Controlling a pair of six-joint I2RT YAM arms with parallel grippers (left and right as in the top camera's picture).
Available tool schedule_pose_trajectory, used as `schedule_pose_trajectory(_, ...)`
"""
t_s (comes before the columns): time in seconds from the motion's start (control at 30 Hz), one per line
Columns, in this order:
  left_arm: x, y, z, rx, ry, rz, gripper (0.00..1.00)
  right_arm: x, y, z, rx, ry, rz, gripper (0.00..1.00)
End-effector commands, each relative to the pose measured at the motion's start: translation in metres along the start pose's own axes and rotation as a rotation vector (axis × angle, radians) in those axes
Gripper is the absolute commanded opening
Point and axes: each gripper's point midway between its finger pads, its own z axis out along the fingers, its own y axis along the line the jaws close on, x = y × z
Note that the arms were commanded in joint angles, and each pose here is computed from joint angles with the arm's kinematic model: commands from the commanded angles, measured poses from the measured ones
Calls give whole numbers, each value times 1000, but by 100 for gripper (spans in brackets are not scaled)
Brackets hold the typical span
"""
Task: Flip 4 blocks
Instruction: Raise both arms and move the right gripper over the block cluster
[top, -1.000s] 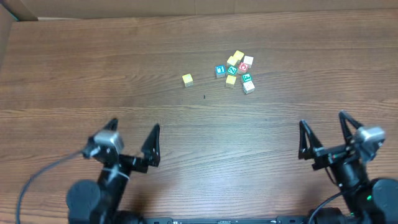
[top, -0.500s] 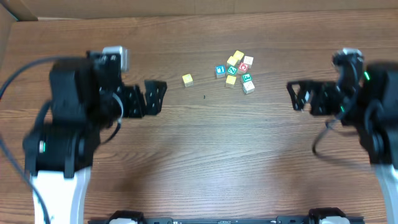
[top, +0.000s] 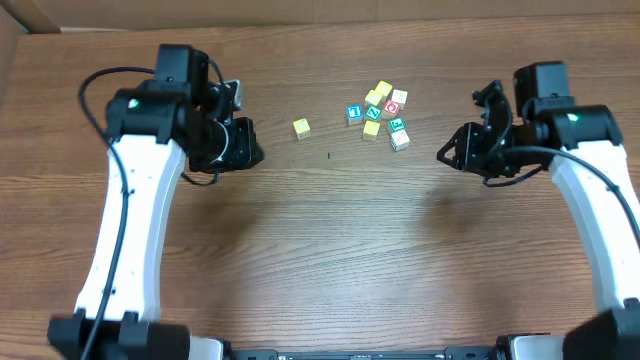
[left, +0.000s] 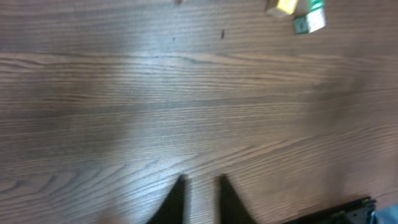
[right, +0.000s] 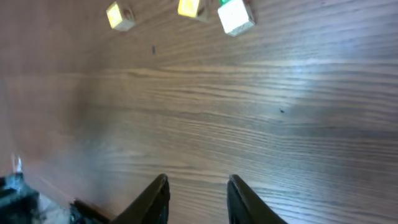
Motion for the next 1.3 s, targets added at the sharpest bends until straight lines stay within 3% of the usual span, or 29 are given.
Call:
schedule_pose_trajectory(0.0,-7,11,13,-38,30,-23,4,-4,11,4,-10,3,-41,38)
schedule_pose_trajectory(0.13,-15,33,28,-131,42,-122,4,-4,7,12,85,-4,-87,55)
schedule_pose_trajectory(0.17,-17,37,31,-144,40,-140,9,-4,7,14,106,-8,-101,61)
schedule_pose_trajectory(0.23,-22,44,34,-153,35,-153,56,-5,8,17,150,-20,-131,86)
schedule_pose_trajectory(0.27,-24,47,34,-156,31,-159,100,-6,9,19,167,-26,-145,90)
schedule_pose_trajectory(0.4,-27,64,32,-192,19,-192,100,-8,17,25,209,-49,-205,93)
schedule_pose_trajectory(0.53,-25,100,21,-304,-8,-363,100,-11,23,34,243,-81,-244,93)
schedule_pose_trajectory(0.7,-25,131,10,-325,-32,-482,100,-23,3,49,352,-174,-206,93)
schedule_pose_trajectory(0.97,-25,137,8,-327,-37,-501,100,-41,-14,81,366,-268,-224,86)
schedule_pose_trajectory(1.27,-25,137,8,-327,-37,-501,100,-46,-30,123,420,-162,-346,86)
